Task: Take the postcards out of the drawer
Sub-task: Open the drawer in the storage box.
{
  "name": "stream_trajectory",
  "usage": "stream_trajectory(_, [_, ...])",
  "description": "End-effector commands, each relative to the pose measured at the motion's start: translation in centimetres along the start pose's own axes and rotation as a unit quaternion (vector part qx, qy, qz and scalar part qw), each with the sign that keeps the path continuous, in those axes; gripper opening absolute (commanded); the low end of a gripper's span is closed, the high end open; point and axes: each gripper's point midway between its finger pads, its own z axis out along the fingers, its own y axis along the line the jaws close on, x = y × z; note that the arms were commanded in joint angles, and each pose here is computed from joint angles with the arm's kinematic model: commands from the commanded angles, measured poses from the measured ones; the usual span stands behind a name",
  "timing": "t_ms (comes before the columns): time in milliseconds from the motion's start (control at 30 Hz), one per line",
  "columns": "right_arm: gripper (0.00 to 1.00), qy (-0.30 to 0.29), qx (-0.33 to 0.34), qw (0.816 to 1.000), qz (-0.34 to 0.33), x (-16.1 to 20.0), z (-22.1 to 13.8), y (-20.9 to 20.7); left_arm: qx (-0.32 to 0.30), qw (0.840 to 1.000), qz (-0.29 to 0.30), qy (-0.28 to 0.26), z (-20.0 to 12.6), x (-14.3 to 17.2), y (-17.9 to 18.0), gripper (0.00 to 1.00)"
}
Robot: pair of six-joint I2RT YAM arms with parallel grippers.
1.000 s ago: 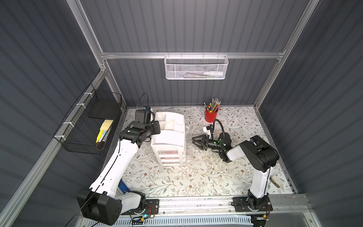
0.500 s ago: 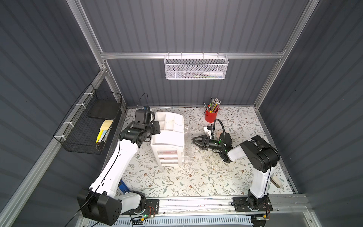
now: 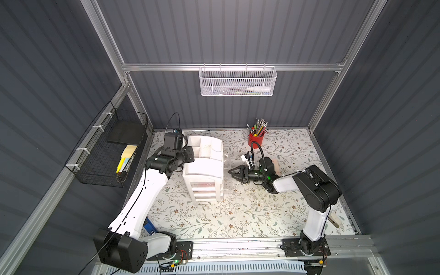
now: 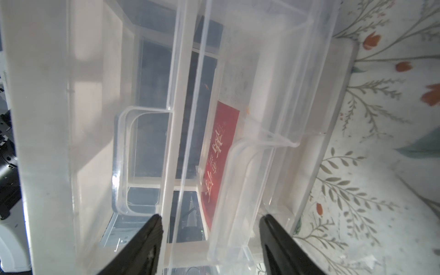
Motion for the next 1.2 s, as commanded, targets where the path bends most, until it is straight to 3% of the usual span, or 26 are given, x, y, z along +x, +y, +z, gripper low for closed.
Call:
stream_trajectory(0, [0.65,-0.002,-0.002,1.000,-0.010,-0.5,0.4,0.3,-0.027,0.998,0.013,0.058,0.9,2.8,1.2,0.00])
stream_trajectory(733, [0.39,-0.001,-0.017,1.000,-0.012,-0.9,0.6,1.2,-0.026,0.998,0.012,0.058,0.9,2.8,1.2,0.00])
stream_trajectory(1167, [0.37,-0.011,-0.015,1.000,-0.014,-1.1,-0.5,1.8,-0.033,0.998,0.014,0.053,0.5,2.6,1.5,0.00])
